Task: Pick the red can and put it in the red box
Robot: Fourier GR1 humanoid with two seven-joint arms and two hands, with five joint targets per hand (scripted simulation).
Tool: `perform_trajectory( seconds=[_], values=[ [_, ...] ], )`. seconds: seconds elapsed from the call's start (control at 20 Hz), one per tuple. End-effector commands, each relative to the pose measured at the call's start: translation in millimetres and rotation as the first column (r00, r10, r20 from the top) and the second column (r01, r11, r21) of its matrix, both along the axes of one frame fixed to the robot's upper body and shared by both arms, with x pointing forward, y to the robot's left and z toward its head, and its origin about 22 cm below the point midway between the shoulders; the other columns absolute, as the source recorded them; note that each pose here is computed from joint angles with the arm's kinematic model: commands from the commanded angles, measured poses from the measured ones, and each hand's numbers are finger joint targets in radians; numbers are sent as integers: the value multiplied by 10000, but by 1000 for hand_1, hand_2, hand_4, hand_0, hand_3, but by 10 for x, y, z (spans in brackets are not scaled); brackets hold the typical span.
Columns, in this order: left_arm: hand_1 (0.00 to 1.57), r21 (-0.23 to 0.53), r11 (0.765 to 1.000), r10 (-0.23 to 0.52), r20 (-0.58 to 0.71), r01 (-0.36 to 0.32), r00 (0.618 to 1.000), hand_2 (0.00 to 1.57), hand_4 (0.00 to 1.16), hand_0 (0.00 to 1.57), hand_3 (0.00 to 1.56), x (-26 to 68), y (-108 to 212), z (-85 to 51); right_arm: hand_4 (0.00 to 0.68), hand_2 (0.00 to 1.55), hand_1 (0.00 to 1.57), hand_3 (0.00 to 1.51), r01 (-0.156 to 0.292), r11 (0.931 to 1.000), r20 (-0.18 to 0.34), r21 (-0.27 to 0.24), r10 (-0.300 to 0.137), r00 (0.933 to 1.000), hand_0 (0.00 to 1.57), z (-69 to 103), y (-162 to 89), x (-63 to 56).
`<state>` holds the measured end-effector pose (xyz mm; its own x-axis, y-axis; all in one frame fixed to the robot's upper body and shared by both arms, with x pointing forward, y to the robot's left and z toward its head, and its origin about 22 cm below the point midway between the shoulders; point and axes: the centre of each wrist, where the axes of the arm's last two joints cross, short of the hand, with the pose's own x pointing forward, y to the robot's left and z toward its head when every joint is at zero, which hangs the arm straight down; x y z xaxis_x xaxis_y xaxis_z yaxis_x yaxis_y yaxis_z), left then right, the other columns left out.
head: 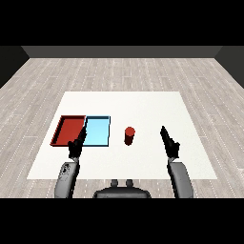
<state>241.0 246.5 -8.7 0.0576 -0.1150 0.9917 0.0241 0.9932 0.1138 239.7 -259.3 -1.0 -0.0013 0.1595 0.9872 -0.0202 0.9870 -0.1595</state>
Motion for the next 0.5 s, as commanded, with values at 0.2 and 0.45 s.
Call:
perform_trajectory(
  seconds=[0.2,0.45],
  values=[
    [0,-133,9998,175,421,-169,9990,0,0,0,0,75,12,141,0,0,0,0,311,9981,-113,532,-305,9995,0,0,-33,167],
    [0,-1037,9938,131,4707,406,8822,0,0,0,0,100,-57,338,0,0,0,0,-570,9872,3283,1488,50,9446,0,276,24,224]
  ],
)
